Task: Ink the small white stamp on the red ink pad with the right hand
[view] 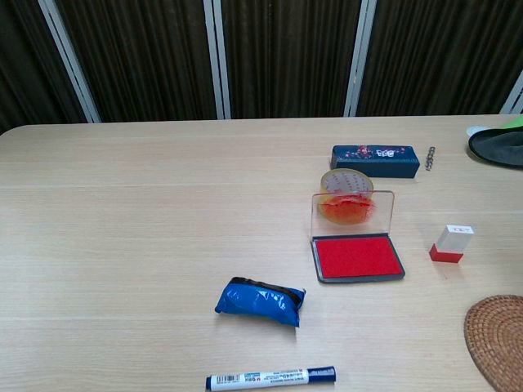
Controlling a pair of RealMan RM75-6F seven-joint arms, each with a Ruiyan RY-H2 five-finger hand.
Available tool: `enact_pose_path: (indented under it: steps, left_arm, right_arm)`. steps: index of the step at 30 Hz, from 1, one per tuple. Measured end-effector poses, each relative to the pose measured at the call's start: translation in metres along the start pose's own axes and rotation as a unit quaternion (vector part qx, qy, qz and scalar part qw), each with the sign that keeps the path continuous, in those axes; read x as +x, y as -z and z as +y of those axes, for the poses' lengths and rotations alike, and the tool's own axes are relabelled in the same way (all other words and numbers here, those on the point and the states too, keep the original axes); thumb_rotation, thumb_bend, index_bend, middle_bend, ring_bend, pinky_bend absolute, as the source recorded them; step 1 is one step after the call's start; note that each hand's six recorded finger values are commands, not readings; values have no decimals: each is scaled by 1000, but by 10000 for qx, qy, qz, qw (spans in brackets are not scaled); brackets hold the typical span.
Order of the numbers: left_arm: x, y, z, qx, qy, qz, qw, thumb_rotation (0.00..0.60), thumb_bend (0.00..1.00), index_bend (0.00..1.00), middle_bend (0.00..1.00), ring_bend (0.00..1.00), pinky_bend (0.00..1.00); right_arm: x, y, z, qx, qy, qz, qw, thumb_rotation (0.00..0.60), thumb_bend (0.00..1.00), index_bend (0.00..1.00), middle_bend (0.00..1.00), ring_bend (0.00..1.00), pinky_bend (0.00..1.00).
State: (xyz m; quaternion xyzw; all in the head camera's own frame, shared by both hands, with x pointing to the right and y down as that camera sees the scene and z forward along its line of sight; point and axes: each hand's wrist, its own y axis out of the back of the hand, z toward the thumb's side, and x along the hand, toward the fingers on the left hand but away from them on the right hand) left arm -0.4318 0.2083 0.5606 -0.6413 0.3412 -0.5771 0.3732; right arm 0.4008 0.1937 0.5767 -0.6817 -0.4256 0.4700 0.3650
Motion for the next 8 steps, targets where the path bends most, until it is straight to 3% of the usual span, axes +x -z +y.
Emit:
enact_pose_path:
  steps: [8]
  left_arm:
    - [-9, -1, 11, -151, -239, -196, 9994, 600, 0, 0, 0, 0, 0]
  right_arm:
    - [34, 23, -3, 396, -182, -543, 9976, 600, 0, 0, 0, 0, 0]
